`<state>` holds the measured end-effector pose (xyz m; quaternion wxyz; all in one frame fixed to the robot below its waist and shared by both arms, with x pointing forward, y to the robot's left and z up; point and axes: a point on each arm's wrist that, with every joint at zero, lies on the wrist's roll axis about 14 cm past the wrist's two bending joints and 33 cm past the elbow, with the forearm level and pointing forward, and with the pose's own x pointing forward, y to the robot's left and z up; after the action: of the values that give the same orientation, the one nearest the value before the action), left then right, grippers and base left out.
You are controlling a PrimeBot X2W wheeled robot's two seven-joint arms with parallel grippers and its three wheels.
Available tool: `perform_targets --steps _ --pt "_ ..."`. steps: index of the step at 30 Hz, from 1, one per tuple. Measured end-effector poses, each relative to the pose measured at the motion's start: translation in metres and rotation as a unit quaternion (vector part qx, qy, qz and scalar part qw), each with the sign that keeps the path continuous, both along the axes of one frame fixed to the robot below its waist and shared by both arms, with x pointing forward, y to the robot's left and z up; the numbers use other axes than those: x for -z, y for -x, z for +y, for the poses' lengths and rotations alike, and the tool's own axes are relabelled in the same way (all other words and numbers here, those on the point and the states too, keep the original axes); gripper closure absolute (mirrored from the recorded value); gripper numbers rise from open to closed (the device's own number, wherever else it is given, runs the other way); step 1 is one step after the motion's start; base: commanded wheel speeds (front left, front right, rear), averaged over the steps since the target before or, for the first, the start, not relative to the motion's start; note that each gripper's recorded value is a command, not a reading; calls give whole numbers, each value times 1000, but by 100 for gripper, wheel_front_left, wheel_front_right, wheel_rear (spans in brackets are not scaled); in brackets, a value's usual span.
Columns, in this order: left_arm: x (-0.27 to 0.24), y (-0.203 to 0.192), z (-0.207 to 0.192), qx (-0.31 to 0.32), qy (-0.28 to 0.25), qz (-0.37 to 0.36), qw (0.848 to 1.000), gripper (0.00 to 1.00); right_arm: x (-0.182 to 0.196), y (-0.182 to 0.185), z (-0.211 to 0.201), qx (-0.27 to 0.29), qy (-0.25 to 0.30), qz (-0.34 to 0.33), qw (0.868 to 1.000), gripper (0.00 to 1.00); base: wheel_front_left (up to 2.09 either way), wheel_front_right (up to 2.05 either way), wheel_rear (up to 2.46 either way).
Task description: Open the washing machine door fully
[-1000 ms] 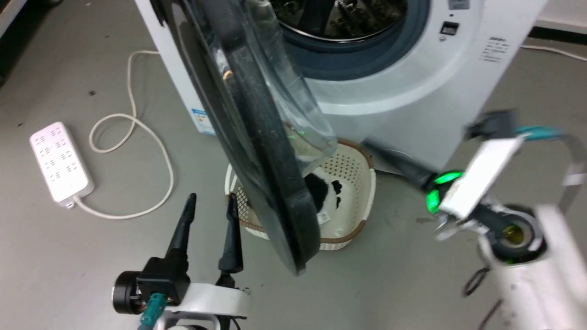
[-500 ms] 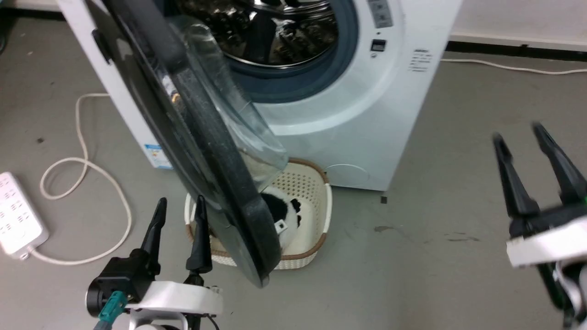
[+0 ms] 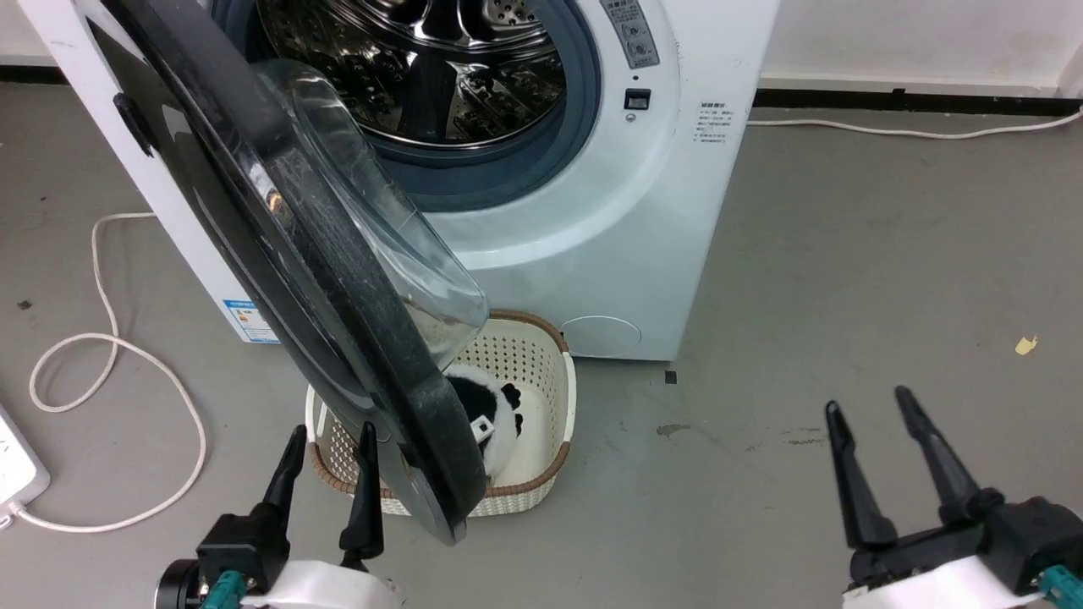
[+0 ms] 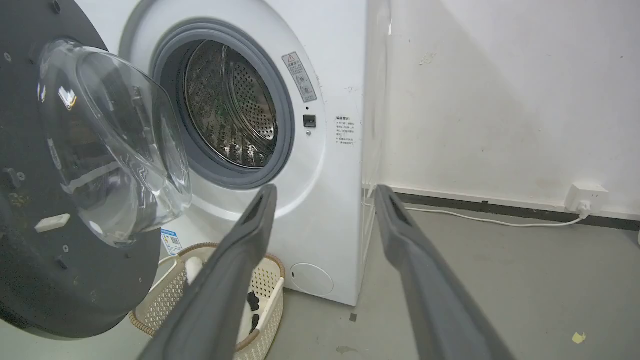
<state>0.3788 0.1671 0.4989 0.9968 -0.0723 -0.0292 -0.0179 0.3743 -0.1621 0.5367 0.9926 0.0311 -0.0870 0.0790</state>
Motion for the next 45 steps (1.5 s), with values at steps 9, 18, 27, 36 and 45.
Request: perform_targets --steps 9,18,27,36,45 --pt "1 2 3 -8 -12 2 1000 0 -2 5 5 2 2 -4 1000 0 0 0 0" --pt "-4 3 8 -18 -16 -6 1000 100 -4 5 7 4 -5 -6 1000 0 0 0 0" --pt "-80 4 44 -84 7 -122 989 100 -8 7 6 7 -6 -13 1000 0 0 0 0" --pt "-211 24 64 -110 25 -327 938 100 -14 12 5 8 -1 -22 1000 0 0 0 0" --pt "-258 44 15 -30 12 -393 919 100 -13 16 2 14 -2 -20 1000 0 0 0 0"
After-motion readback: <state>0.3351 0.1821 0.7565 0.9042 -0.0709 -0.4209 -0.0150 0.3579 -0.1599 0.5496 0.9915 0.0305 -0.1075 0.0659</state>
